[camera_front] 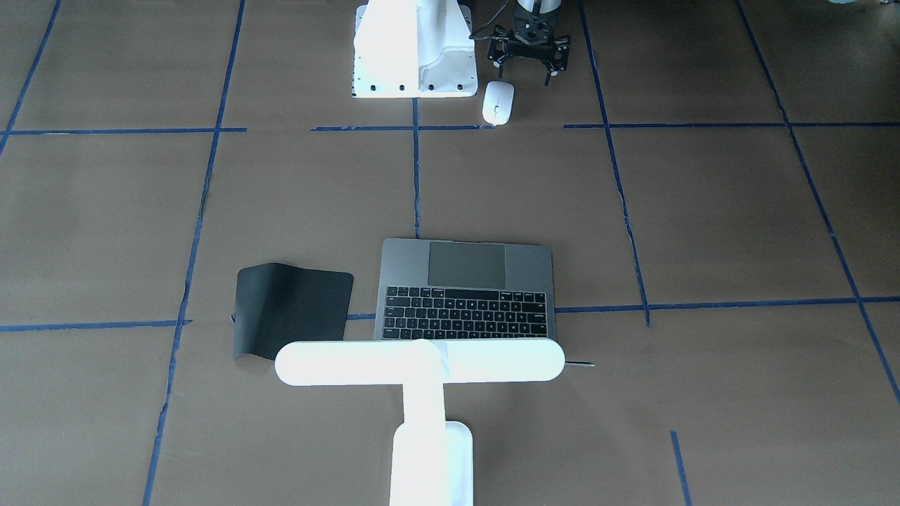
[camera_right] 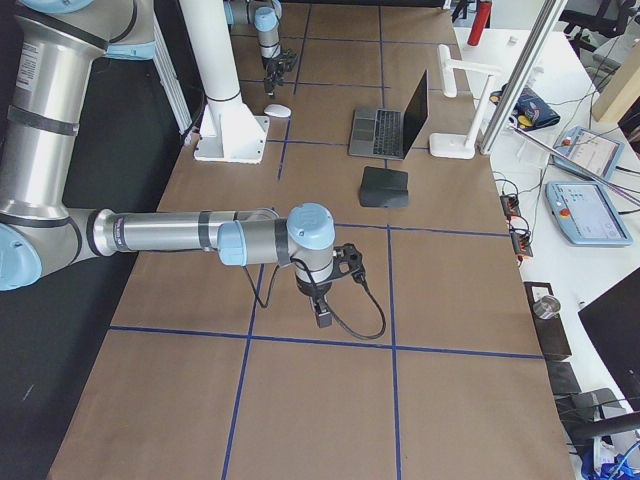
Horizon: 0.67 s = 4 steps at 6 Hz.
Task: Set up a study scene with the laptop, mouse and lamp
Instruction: 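Grasp the white mouse with the left gripper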
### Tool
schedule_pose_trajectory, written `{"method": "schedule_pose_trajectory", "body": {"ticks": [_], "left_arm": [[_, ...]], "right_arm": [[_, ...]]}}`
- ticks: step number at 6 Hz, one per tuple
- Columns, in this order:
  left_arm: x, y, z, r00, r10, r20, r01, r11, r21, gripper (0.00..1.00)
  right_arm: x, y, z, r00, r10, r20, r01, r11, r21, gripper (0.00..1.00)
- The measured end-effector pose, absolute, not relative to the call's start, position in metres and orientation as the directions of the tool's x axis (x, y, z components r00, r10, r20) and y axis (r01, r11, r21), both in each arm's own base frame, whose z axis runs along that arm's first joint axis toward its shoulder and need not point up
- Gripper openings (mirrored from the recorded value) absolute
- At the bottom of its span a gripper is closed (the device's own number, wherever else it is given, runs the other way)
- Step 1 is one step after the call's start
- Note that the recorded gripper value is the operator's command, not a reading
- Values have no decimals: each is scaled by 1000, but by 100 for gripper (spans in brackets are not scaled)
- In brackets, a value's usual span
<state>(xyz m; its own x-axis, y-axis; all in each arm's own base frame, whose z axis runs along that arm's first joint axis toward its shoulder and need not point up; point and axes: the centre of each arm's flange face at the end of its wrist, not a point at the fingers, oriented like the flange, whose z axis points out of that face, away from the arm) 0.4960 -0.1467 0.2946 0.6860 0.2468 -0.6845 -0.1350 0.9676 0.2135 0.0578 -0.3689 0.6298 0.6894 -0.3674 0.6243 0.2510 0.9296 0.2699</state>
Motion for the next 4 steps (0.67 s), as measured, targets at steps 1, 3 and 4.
{"method": "schedule_pose_trajectory", "body": {"ticks": [1, 3, 4], "left_arm": [[521, -144, 294, 674, 249, -695, -134, 967, 217, 100], [541, -144, 294, 673, 251, -696, -135, 967, 217, 100], [543, -144, 295, 676, 252, -692, -138, 966, 218, 100]], "right_arm": [[72, -357, 646, 684, -375, 626, 256, 927, 276, 100], [78, -349, 656, 681, -367, 634, 253, 930, 267, 100], [79, -348, 657, 680, -363, 636, 252, 931, 262, 100]]}}
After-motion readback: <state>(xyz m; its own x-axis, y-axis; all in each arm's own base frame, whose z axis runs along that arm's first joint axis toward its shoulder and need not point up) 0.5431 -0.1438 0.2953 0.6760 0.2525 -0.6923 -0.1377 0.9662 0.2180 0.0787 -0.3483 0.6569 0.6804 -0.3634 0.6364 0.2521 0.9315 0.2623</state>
